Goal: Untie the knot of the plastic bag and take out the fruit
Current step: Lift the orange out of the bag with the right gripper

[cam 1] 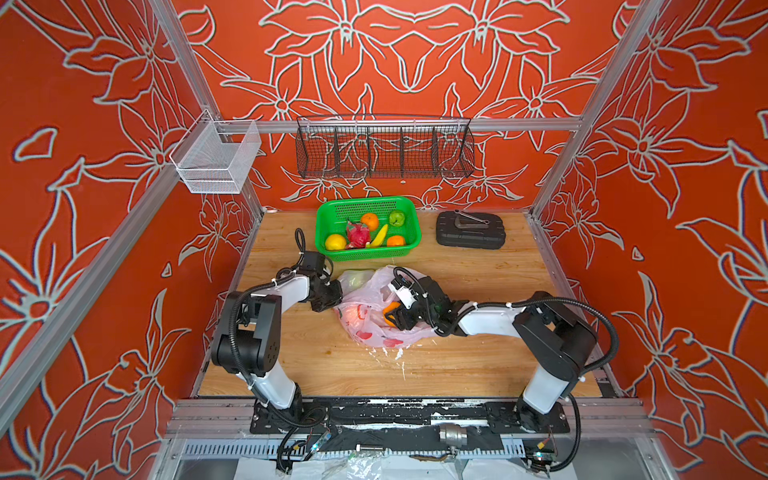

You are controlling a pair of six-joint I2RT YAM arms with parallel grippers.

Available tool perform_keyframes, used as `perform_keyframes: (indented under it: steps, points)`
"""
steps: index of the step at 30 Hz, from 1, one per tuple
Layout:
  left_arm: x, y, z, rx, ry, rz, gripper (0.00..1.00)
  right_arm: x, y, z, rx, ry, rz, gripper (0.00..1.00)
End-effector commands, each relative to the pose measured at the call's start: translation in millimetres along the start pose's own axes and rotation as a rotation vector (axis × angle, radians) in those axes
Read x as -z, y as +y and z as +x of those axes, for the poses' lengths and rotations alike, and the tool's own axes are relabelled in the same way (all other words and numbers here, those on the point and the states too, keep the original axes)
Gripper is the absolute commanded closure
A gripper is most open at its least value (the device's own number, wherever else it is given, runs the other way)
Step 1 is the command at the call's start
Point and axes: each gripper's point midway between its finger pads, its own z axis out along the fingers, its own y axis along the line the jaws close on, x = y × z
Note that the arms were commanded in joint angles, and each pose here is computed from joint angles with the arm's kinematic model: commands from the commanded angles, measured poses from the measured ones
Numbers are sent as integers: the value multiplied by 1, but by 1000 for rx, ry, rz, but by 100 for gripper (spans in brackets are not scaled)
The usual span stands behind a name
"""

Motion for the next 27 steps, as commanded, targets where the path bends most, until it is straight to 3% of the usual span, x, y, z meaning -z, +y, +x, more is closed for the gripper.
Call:
perform_keyframes:
  steps: [1, 15, 24, 27]
  points:
    - [1, -2, -3, -8, 9, 7, 100, 5, -8, 13, 7, 47, 32, 40]
    - [10, -7, -4, -33, -23, -9, 100, 61, -3, -10, -106, -87, 23, 40]
    - [12, -32, 0, -101, -71, -32, 100, 90, 41, -43, -282, -212, -235, 37]
    - [15, -37, -2, -121, -90, -36, 92, 92, 43, -52, -336, -233, -261, 36]
